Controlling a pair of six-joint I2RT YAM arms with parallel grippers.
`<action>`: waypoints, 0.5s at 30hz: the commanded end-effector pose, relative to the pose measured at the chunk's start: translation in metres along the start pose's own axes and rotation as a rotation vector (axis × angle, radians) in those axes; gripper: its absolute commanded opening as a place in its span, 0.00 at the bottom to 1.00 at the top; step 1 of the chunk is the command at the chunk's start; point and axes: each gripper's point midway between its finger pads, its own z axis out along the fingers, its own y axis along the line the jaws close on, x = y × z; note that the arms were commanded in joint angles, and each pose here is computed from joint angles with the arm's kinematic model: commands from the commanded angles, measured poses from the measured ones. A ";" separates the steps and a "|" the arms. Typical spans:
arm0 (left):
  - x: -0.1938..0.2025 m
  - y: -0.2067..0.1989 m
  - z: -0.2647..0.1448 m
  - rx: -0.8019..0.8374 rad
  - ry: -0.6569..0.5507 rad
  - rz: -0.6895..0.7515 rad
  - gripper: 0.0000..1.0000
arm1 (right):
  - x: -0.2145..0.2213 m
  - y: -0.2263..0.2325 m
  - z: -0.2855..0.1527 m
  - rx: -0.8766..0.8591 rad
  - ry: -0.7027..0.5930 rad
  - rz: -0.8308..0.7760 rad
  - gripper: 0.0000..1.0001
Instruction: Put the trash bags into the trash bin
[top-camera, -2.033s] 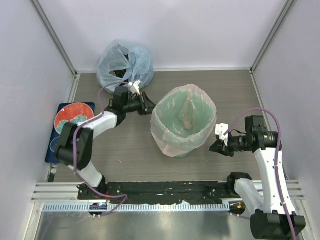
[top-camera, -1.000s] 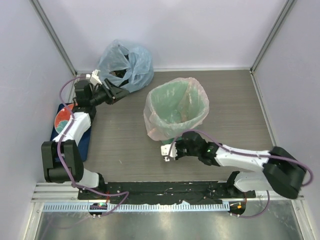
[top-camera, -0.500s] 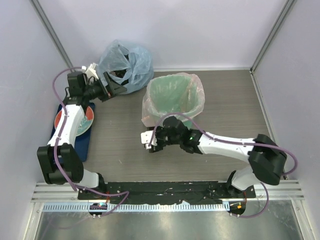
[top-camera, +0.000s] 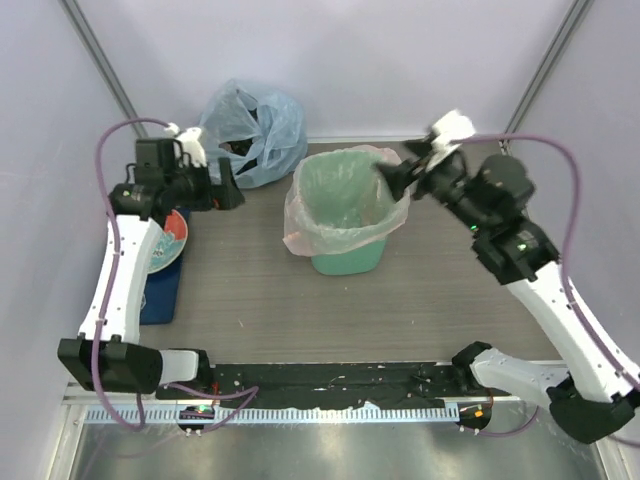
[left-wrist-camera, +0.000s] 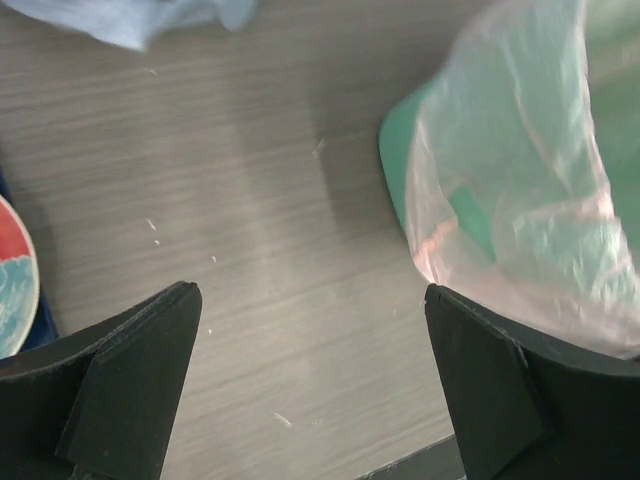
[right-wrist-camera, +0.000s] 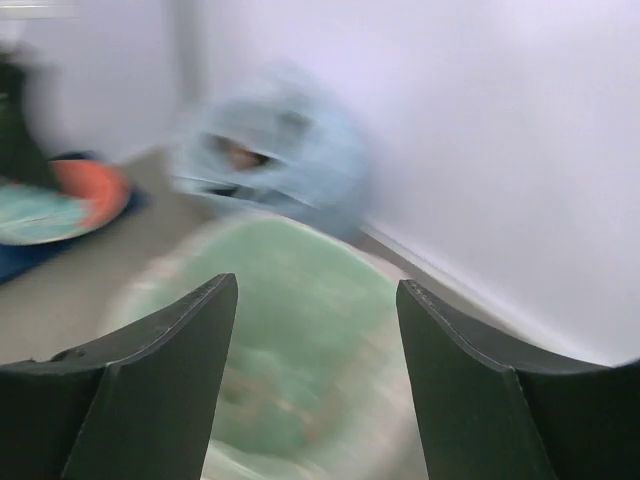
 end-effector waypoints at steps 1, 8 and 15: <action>0.044 -0.002 -0.004 -0.131 0.092 0.145 1.00 | 0.077 -0.094 -0.071 0.406 0.261 0.183 0.72; 0.092 0.004 0.026 -0.186 0.185 0.179 1.00 | 0.221 -0.082 -0.157 0.576 0.562 0.275 0.76; 0.092 0.000 0.035 -0.256 0.143 0.339 1.00 | 0.236 -0.072 -0.150 0.526 0.563 0.320 0.76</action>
